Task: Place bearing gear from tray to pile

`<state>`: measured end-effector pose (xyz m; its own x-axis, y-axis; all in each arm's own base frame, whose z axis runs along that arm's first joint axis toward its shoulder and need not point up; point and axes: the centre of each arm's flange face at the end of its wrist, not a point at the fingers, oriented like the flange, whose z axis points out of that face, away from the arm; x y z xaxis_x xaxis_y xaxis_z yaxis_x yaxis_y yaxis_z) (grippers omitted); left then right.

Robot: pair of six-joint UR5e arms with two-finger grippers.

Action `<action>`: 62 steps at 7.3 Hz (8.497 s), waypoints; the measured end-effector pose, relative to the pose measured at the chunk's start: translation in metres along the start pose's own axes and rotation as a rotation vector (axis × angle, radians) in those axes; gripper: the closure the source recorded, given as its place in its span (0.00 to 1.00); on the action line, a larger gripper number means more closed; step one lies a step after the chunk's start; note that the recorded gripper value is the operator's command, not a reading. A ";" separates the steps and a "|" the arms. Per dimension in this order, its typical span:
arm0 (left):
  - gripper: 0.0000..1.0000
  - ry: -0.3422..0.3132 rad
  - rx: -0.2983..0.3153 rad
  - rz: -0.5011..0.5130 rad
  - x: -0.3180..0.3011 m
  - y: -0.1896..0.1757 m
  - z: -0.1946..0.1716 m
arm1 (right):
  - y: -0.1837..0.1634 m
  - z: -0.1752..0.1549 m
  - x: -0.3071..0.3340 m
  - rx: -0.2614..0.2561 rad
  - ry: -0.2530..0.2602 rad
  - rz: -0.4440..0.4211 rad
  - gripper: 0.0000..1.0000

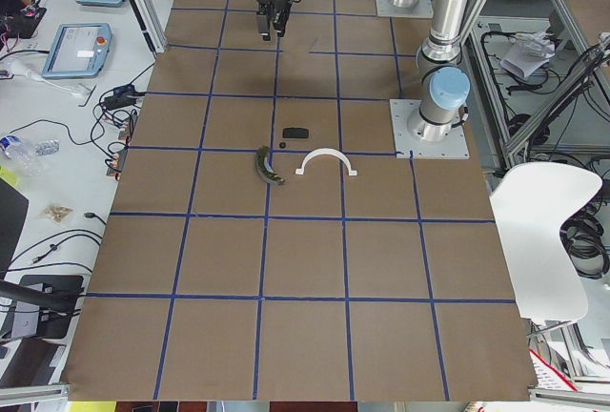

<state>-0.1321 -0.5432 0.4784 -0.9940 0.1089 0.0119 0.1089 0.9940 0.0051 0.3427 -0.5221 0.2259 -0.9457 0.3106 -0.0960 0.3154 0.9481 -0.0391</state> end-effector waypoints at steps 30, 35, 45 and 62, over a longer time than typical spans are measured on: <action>0.41 -0.013 -0.067 -0.116 0.223 -0.015 0.306 | -0.070 -0.302 0.178 -0.056 0.067 -0.408 0.00; 0.88 0.000 -0.061 -0.146 0.222 -0.020 0.307 | -0.060 -0.296 0.183 -0.061 0.067 -0.403 0.00; 0.95 0.019 -0.106 0.011 -0.070 0.041 0.249 | -0.060 -0.296 0.183 -0.062 0.065 -0.409 0.00; 0.00 0.008 -0.132 -0.015 -0.146 0.008 0.119 | -0.060 -0.295 0.183 -0.064 0.067 -0.419 0.00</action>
<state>0.0130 -0.5506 0.3575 -0.9954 0.0933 0.0193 0.0951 0.9860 0.1372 0.1271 -0.5020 0.5043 -0.9947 -0.1010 -0.0204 -0.1010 0.9949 0.0010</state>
